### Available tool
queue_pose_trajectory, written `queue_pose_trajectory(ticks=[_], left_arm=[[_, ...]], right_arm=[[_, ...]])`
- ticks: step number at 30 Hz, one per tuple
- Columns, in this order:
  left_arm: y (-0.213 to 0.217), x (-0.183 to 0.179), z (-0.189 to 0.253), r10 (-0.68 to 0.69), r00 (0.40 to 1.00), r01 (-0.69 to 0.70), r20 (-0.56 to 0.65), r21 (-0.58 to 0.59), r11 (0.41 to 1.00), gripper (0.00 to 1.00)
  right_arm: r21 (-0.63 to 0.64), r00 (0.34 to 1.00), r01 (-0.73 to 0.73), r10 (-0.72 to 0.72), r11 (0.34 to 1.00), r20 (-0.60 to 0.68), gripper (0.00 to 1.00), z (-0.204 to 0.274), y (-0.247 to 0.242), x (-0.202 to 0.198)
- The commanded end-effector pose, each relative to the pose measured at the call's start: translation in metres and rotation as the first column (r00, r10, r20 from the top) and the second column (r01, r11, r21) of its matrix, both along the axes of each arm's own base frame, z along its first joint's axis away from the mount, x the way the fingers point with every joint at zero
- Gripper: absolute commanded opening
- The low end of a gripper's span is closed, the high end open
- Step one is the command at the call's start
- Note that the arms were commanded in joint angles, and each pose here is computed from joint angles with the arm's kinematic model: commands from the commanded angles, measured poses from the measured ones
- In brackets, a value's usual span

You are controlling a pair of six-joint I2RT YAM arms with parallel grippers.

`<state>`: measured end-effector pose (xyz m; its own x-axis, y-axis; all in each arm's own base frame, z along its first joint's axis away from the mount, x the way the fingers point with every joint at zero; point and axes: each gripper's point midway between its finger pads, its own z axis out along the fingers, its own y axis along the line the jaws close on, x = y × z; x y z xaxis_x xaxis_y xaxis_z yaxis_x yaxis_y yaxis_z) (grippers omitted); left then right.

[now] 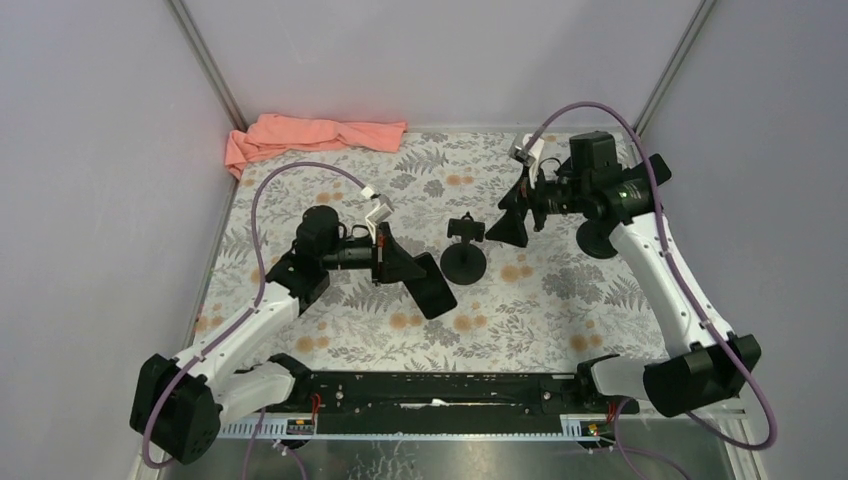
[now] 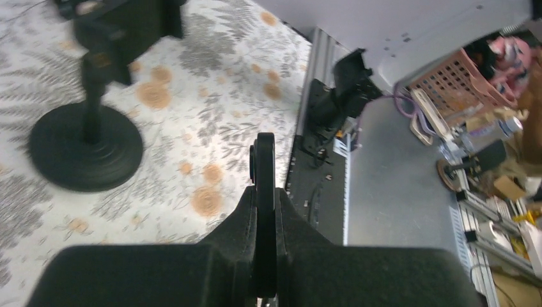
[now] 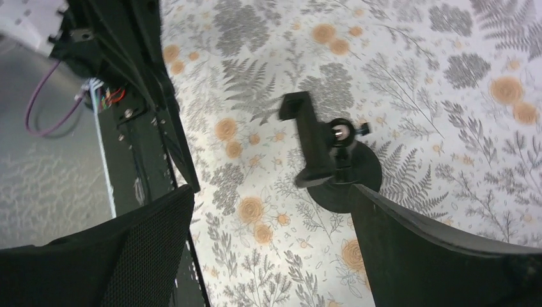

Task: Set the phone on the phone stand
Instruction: Adjust the phone stand at the center of the board, then adjust the phone.

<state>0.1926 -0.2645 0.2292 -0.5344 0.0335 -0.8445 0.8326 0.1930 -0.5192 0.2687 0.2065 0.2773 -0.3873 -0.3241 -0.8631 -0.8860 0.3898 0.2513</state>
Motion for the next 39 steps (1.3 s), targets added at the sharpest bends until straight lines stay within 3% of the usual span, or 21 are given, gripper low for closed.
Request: queue_pose_trajectory(ticks=[1, 6, 17, 21, 26, 28, 31, 35, 38, 39], left_arm=[[-0.022, -0.039, 0.041, -0.161, 0.982, 0.164, 0.099, -0.026, 0.986, 0.0], [-0.051, -0.045, 0.063, -0.205, 0.963, 0.21, 0.173, -0.007, 0.978, 0.0], [-0.104, -0.041, 0.081, -0.267, 0.941, 0.271, 0.209, 0.009, 0.962, 0.0], [-0.113, -0.037, 0.082, -0.27, 0.94, 0.273, 0.209, 0.011, 0.962, 0.0], [-0.118, -0.035, 0.084, -0.25, 0.947, 0.255, 0.203, 0.003, 0.967, 0.0], [-0.118, -0.029, 0.085, -0.198, 0.961, 0.204, 0.194, -0.011, 0.979, 0.01], [-0.114, -0.026, 0.094, -0.116, 0.977, 0.133, 0.181, -0.083, 0.988, 0.2], [-0.093, -0.027, 0.102, 0.019, 0.981, 0.021, 0.192, -0.204, 0.979, 0.66], [-0.061, -0.029, 0.117, 0.18, 0.965, -0.099, 0.188, -0.374, 0.922, 0.94], [-0.052, -0.031, 0.118, 0.212, 0.962, -0.121, 0.171, -0.429, 0.895, 0.98]], right_arm=[[0.049, 0.966, -0.245, 0.239, 0.968, 0.093, 0.99, 0.023, 0.002, -0.06], [0.048, 0.912, -0.408, 0.405, 0.912, 0.061, 1.0, 0.001, 0.009, -0.112], [0.138, 0.901, -0.432, 0.432, 0.891, 0.03, 0.94, -0.031, 0.014, -0.145], [0.149, 0.909, -0.411, 0.417, 0.899, -0.013, 0.74, -0.039, 0.016, -0.143], [0.166, 0.912, -0.398, 0.409, 0.902, -0.035, 0.29, -0.039, 0.019, -0.14], [0.181, 0.909, -0.401, 0.414, 0.898, -0.04, 0.16, -0.036, 0.02, -0.141], [0.227, 0.903, -0.409, 0.427, 0.884, -0.037, 0.05, -0.026, 0.019, -0.144], [0.314, 0.904, -0.396, 0.426, 0.863, -0.032, 0.0, -0.011, 0.014, -0.143], [0.385, 0.909, -0.364, 0.414, 0.848, -0.053, 0.0, -0.001, 0.009, -0.14], [0.406, 0.91, -0.353, 0.411, 0.843, -0.063, 0.0, 0.002, 0.007, -0.138]])
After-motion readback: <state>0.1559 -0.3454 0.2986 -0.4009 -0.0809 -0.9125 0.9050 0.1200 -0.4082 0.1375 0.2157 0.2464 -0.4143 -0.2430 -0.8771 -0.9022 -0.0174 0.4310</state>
